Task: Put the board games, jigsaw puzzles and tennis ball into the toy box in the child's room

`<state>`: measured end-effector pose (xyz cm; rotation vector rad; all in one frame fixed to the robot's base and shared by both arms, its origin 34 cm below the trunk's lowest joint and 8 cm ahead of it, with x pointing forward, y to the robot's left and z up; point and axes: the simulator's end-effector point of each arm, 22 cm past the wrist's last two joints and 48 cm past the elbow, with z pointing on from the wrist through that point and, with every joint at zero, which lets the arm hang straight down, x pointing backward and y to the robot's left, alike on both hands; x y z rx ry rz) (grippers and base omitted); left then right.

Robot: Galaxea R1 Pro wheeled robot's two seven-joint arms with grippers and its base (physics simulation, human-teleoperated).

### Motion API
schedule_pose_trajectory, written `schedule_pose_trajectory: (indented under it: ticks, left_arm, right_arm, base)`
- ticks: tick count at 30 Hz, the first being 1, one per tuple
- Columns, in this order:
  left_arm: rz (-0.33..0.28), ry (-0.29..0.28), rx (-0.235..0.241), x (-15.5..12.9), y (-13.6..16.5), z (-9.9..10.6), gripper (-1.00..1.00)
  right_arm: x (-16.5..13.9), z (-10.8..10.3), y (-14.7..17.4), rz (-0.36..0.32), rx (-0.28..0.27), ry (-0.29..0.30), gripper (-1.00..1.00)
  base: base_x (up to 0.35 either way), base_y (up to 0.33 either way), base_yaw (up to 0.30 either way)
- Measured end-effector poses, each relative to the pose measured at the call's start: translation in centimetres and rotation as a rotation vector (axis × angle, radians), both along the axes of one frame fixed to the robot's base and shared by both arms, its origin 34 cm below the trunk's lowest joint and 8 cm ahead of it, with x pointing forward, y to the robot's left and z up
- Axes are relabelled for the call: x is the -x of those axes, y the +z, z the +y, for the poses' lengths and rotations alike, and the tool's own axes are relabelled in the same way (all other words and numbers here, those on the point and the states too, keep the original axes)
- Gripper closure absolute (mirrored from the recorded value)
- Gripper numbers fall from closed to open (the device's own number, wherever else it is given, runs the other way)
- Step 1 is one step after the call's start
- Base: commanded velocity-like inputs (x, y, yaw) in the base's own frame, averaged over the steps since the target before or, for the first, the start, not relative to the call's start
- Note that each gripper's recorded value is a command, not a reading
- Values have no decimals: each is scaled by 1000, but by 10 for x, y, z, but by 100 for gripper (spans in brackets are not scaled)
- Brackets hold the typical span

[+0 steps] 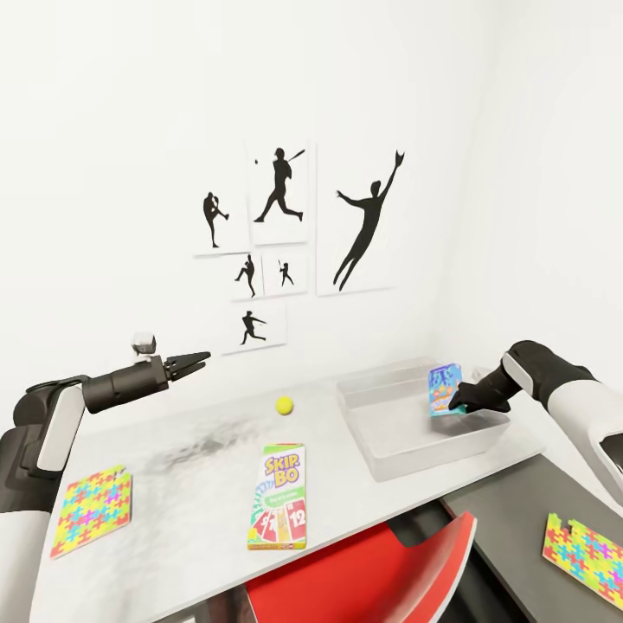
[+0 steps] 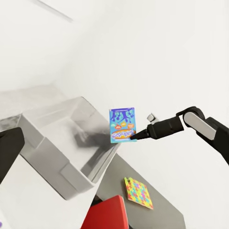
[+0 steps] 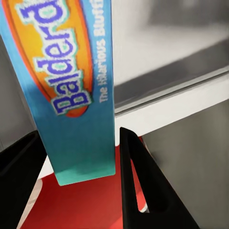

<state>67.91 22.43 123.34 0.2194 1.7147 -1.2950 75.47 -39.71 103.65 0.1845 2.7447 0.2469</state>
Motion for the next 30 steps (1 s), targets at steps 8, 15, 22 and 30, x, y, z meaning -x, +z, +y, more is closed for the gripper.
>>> schedule_pose_trajectory:
  ticks: [8, 15, 22, 30]
  left_arm:
    - [0, 0, 0, -2, -7, 0, -100]
    - [0, 0, -1, -4, -14, 0, -100]
    - [-1, 0, -1, -6, -22, 0, -100]
    - [-1, 0, -1, -7, -24, 0, -100]
  right_arm:
    - [-3, 3, -8, 2, 9, 9, 100]
    - [-5, 0, -14, 1, 10, 5, 100]
    - [-7, 1, -22, 1, 11, 7, 100]
    - [-7, 0, -23, -1, 4, 1, 100]
  base:
    - [0, 0, 0]
    - [0, 0, 0]
    - [0, 0, 0]
    - [0, 0, 0]
